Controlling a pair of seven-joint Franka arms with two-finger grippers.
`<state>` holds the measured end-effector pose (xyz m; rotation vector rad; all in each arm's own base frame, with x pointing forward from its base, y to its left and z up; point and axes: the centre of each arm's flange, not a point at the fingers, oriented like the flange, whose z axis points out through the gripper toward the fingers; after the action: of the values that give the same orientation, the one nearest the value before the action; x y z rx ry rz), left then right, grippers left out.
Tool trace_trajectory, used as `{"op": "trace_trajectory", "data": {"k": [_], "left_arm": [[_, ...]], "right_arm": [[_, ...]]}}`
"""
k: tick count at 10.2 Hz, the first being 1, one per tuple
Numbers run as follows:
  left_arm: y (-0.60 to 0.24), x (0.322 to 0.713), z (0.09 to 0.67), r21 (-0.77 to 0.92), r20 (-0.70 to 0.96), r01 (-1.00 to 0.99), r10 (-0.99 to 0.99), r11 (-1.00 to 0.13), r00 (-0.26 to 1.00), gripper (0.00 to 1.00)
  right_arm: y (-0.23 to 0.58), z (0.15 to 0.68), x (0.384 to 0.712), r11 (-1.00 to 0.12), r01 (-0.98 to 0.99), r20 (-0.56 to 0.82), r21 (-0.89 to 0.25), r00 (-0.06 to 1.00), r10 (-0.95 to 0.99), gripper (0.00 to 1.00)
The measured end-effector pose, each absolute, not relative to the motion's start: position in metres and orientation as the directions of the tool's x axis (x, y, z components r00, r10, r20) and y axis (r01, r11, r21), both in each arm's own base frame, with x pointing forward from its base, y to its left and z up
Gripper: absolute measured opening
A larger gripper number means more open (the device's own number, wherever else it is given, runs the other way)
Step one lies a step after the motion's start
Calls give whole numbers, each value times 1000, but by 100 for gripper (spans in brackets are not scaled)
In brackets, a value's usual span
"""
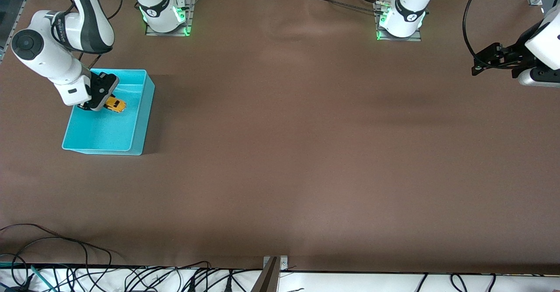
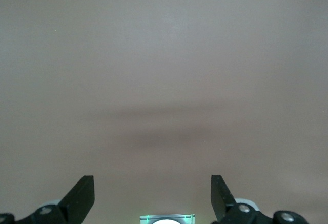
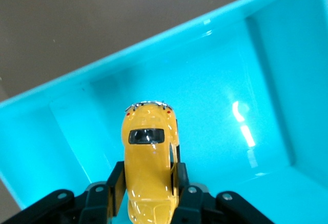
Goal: Wind up and store yellow beetle car
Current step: 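Lift the car and lower it into the cyan bin with the right gripper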
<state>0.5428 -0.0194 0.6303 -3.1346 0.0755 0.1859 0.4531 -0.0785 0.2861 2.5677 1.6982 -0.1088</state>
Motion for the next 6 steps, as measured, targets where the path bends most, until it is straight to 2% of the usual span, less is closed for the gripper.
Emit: {"op": "trace_trajectory", "data": {"k": [3,6], "left_arm": [[-20,543,630,2,-119,-49,-49,-999,992,100],[-20,543,630,2,-119,-49,-49,-999,992,100]], "right_arm": [[-99,237,405,-429,903,-67,27,430,900,44],[-115,221,398,-443,896,-76,35,444,893,44]]}}
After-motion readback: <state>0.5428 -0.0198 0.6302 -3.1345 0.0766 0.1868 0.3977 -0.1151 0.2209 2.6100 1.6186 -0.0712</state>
